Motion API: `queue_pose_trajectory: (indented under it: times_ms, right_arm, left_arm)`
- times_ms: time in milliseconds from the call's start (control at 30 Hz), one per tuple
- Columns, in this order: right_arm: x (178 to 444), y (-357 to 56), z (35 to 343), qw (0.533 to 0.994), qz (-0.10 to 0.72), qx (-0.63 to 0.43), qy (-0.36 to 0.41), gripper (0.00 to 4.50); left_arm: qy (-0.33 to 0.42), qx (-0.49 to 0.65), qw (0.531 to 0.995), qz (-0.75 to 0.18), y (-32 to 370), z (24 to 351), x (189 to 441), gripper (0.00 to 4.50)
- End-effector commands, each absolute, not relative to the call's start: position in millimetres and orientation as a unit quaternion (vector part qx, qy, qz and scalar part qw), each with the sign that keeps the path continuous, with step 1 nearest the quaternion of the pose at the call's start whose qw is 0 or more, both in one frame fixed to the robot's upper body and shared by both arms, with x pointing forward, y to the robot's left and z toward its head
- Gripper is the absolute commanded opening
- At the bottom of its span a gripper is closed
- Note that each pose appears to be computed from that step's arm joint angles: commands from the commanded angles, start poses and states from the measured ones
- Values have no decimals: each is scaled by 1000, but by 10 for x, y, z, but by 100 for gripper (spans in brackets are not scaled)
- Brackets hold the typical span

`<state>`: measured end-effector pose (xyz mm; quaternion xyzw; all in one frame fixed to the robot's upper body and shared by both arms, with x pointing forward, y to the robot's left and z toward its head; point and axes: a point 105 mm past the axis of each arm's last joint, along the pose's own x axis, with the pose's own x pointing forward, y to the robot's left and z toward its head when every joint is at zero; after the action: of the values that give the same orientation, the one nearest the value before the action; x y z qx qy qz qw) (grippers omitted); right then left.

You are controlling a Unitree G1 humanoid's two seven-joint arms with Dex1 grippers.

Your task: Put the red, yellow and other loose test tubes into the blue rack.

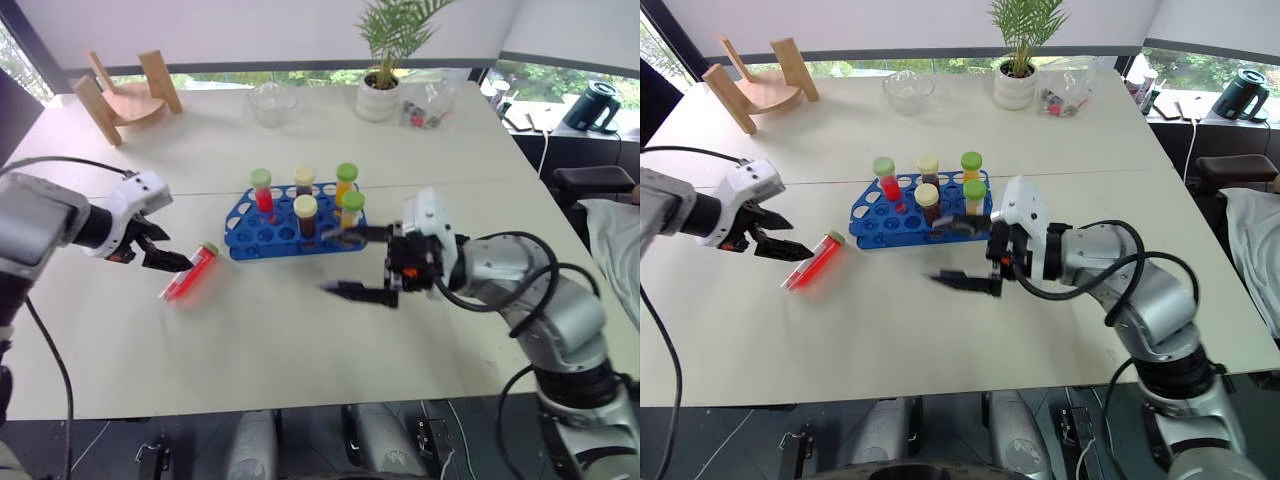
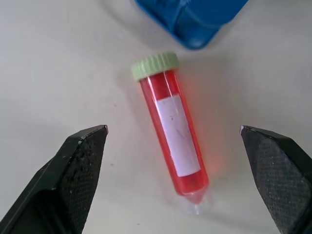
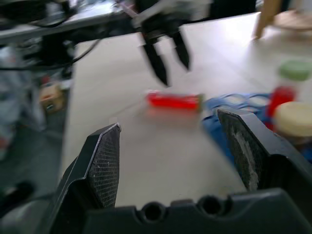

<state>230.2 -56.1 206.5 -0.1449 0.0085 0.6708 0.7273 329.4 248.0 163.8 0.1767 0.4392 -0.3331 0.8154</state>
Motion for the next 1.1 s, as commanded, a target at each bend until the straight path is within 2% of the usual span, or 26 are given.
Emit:
queue_pose_trajectory:
  times_ms: [33, 133, 400, 500, 633, 667, 700, 800, 900, 933, 1000, 1033, 1067, 1100]
  right_arm:
    - [2092, -475, 2054, 693, 705, -149, 19, 347]
    - [2131, -429, 2008, 708, 691, -146, 15, 347]
    - [2193, -307, 1941, 731, 672, -119, 3, 347]
    - [2225, -276, 1904, 738, 666, -114, 0, 351]
    - [2314, -286, 1853, 751, 650, -114, 0, 351]
    - [2336, -296, 1837, 754, 647, -116, 1, 351]
    - [2356, -307, 1824, 756, 644, -119, 2, 351]
    - [2403, -345, 1793, 760, 638, -125, 4, 351]
    - [2434, -393, 1768, 763, 633, -129, 7, 351]
    - [2446, -419, 1770, 765, 630, -131, 7, 351]
    - [2488, -481, 1820, 775, 617, -137, -7, 351]
    - [2496, -514, 1849, 778, 615, -129, -8, 351]
    - [2500, -542, 1866, 780, 614, -123, -8, 351]
    - [2515, -562, 1883, 782, 613, -111, -3, 351]
  left_arm:
    - [478, 150, 816, -288, 2530, 1574, 3443, 450]
    - [509, 146, 807, -262, 2569, 1500, 3530, 450]
    - [570, 174, 758, -264, 2608, 1476, 3541, 450]
    - [578, 178, 750, -268, 2589, 1481, 3562, 370]
    - [584, 181, 739, -283, 2527, 1432, 3563, 149]
    - [585, 182, 737, -286, 2514, 1414, 3562, 113]
    - [587, 180, 736, -287, 2505, 1390, 3553, 86]
    - [578, 195, 736, -293, 2545, 1326, 3548, 81]
    - [509, 204, 782, -297, 2590, 1432, 3690, 81]
    - [456, 199, 811, -309, 2573, 1575, 3786, 81]
    - [289, 169, 880, -337, 2542, 2141, 3962, 81]
    - [205, 130, 900, -363, 2526, 2449, 3929, 81]
    - [154, 107, 906, -380, 2519, 2635, 3880, 81]
    - [48, 80, 909, -406, 2418, 2919, 3814, 81]
